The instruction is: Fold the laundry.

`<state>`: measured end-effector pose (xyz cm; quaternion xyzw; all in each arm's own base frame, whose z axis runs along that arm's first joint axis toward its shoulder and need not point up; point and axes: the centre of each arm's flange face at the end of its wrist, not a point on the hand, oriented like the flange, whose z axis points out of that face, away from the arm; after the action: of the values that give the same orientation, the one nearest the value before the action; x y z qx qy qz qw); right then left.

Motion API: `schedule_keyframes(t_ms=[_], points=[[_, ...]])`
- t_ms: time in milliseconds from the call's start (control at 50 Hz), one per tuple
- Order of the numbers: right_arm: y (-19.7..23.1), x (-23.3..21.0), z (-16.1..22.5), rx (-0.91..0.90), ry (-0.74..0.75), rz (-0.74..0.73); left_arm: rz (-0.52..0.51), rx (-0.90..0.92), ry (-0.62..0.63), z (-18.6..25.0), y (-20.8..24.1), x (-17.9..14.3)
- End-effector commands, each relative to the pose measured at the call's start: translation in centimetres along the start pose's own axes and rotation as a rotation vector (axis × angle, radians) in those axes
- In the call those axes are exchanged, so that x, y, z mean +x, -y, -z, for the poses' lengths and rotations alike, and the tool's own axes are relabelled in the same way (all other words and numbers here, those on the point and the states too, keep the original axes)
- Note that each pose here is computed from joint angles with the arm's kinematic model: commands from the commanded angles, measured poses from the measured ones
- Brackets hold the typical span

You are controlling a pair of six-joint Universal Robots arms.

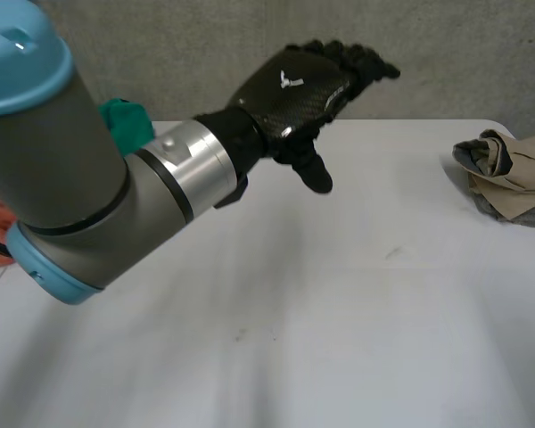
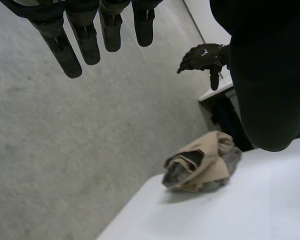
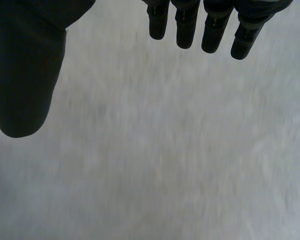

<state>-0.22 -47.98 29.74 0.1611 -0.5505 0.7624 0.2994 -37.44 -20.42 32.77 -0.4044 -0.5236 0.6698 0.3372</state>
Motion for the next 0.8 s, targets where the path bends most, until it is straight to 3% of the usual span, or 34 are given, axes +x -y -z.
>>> schedule_keyframes(t_ms=[20,80,140,180,320,440,520,660,720,800], points=[[9.5,-3.9,4.1,0.258,0.164,-0.154,-0.050,0.064,0.196,0.6,2.5,-3.8],[12.2,-7.8,8.6,0.319,0.373,-0.224,-0.083,0.045,0.376,1.4,2.0,-8.5],[13.4,-11.5,13.3,0.323,0.570,-0.273,-0.119,0.017,0.462,2.3,0.9,-12.2],[13.6,-14.5,17.4,0.281,0.705,-0.303,-0.173,-0.065,0.540,3.4,-2.4,-16.8],[12.2,-18.1,23.6,0.139,0.861,-0.217,-0.306,-0.305,0.610,6.3,-12.8,-25.7],[9.9,-19.8,26.3,0.057,0.925,-0.090,-0.361,-0.455,0.632,8.7,-20.8,-30.0],[9.2,-19.8,26.8,0.029,0.933,-0.087,-0.354,-0.505,0.655,10.1,-24.1,-31.4],[8.9,-19.8,27.1,0.013,0.933,-0.082,-0.358,-0.482,0.647,9.2,-25.6,-30.5],[8.8,-19.8,27.1,0.013,0.932,-0.085,-0.377,-0.429,0.647,7.7,-23.9,-29.2],[8.9,-19.7,27.0,0.018,0.926,-0.085,-0.429,-0.232,0.662,5.4,-16.2,-27.2]])
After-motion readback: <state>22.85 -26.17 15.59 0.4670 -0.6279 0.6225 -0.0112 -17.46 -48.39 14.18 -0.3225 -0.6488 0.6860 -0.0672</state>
